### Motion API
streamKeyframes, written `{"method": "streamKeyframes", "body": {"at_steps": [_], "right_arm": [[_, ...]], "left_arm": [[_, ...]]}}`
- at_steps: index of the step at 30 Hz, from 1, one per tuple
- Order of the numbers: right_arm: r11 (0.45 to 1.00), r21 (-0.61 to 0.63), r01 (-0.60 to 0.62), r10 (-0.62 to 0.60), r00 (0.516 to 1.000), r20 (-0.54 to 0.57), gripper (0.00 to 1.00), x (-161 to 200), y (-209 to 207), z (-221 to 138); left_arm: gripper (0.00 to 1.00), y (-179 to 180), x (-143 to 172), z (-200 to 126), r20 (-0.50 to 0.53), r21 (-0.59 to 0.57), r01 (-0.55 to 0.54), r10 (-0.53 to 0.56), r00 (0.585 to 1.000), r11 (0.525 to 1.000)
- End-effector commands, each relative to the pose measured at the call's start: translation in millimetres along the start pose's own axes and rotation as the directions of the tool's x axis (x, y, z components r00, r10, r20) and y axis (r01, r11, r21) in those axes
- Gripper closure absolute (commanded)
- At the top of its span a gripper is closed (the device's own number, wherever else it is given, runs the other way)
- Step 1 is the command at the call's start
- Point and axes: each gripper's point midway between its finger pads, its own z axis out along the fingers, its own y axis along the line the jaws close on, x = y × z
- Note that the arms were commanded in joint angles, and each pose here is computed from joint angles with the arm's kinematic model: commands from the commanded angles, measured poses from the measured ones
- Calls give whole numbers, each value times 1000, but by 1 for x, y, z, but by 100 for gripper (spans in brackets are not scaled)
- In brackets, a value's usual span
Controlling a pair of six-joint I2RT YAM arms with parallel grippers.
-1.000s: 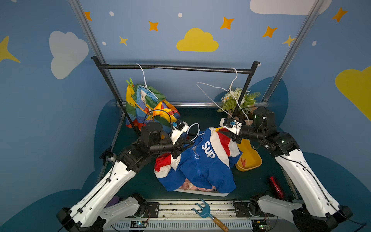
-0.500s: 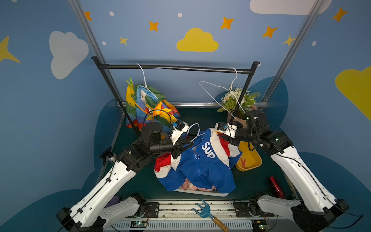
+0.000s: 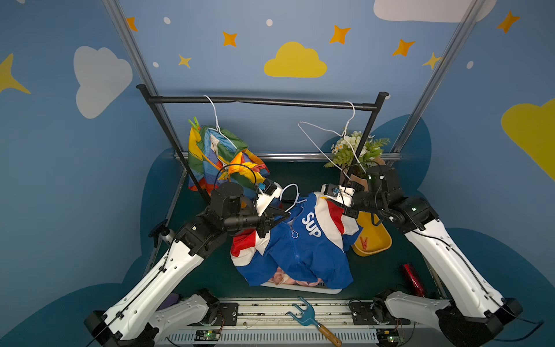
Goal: Remove the clothespins securing jackets to the hanger
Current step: Remove the clothespin from the hanger.
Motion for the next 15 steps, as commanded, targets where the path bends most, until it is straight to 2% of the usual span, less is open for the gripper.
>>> {"method": "streamKeyframes", "body": {"at_steps": [1,5,15], "right_arm": [[1000,16,11,-11,1000,1,87,-2,1,-7],[1000,20,16,-16,1000,2,100,-3,2,-10],[998,53,-26,26,1000,-3,100,-5,5,-36]], "left_arm": [[90,-8,-14,-6,48,18,-44,43,998,999],[90,-5,-13,-5,43,6,-40,39,998,999],[90,13,0,4,-13,-70,-32,31,999,997]]}}
